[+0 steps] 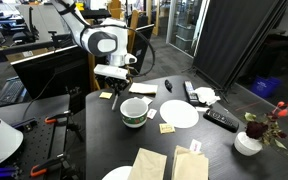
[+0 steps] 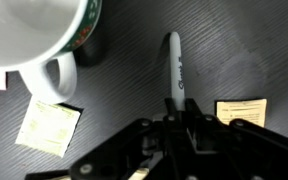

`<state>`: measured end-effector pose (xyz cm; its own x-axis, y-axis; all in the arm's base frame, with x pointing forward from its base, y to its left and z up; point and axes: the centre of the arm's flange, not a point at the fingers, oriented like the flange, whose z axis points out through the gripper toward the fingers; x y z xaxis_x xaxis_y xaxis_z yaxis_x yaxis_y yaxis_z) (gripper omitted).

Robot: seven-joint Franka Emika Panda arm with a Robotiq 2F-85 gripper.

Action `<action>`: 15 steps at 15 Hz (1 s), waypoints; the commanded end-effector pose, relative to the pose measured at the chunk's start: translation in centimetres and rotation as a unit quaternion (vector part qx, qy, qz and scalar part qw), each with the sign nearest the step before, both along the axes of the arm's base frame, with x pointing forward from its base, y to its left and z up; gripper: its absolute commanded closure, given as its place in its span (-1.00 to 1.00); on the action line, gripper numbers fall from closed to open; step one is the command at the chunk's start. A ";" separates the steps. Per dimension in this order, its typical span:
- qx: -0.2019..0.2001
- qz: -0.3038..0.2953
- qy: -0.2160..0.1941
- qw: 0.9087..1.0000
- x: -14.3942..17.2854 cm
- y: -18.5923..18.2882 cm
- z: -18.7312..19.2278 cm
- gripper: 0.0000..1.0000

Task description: Take the black marker out of the green and white mug

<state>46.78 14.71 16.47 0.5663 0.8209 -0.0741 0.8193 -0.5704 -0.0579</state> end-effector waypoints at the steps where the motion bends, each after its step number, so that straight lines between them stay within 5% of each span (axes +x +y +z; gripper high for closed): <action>1: -0.004 -0.013 0.001 1.000 1.3 0.7 -1.4 0.93; 2: -0.004 -0.013 0.002 1.000 1.3 0.7 -1.6 0.67; 3: -0.005 -0.015 0.002 1.000 1.4 0.8 -1.6 0.17; 5: -0.006 -0.019 0.000 1.000 1.4 0.8 -1.5 0.09; 12: -0.015 -0.018 -0.032 0.999 0.1 1.1 1.7 -0.94; 15: -0.009 -0.009 -0.056 0.998 -0.6 1.2 4.1 -1.00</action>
